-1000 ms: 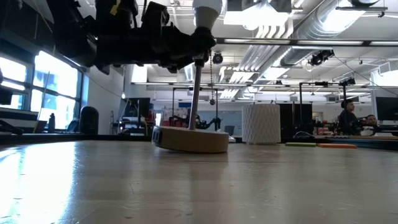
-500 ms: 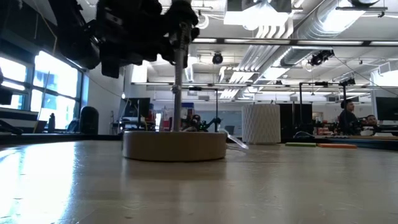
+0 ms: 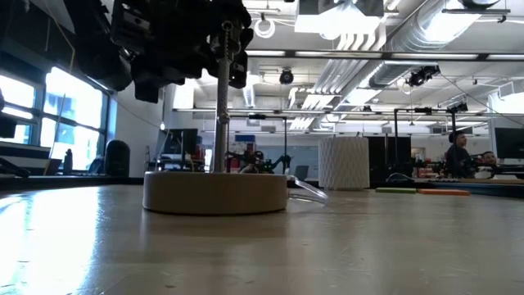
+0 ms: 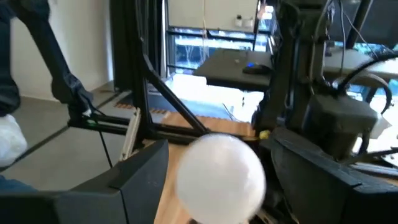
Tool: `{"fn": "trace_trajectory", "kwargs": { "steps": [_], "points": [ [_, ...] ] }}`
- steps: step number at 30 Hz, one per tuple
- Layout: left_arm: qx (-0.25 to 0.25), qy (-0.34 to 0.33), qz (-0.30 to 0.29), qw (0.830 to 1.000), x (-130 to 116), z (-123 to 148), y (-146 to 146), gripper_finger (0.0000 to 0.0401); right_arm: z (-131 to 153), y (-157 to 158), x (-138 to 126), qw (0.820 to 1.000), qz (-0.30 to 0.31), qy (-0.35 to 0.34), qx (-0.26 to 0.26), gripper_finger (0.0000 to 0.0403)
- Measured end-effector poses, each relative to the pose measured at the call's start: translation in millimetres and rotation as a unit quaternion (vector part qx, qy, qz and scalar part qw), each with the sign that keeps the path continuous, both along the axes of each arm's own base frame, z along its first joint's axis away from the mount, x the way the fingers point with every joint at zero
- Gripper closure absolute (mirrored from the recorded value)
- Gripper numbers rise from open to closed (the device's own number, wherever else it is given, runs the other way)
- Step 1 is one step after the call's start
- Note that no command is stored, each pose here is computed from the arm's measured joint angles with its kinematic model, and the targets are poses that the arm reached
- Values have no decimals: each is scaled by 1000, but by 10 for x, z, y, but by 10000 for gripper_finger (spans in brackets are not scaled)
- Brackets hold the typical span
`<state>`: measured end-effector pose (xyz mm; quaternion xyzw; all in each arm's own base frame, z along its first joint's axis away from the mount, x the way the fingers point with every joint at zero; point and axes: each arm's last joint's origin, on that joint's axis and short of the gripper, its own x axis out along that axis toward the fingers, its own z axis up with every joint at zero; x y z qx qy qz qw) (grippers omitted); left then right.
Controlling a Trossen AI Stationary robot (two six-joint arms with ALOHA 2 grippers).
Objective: Screw lightbulb
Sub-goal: Insert the white lightbulb into the desk lamp
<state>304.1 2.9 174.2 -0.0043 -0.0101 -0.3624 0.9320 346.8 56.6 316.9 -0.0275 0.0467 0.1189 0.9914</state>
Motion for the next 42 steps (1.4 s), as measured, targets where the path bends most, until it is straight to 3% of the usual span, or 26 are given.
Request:
{"fn": "trace_trajectory", "kwargs": {
  "steps": [9,15,23,34,42],
  "points": [
    [-1,1,6,1000,2,1,0,231,-55,-79,43,1000,-9,15,22,64],
    [-2,1,8,1000,3,1,1,231,-199,-71,143,999,28,29,25,61],
    [-2,1,10,1000,5,2,2,231,-230,-87,198,1000,23,9,8,70],
    [11,-11,69,998,24,4,28,231,-228,-8,189,999,-50,8,4,115],
    [23,-20,125,992,42,4,29,231,-239,223,118,983,-180,13,-36,116]
  ]
}}
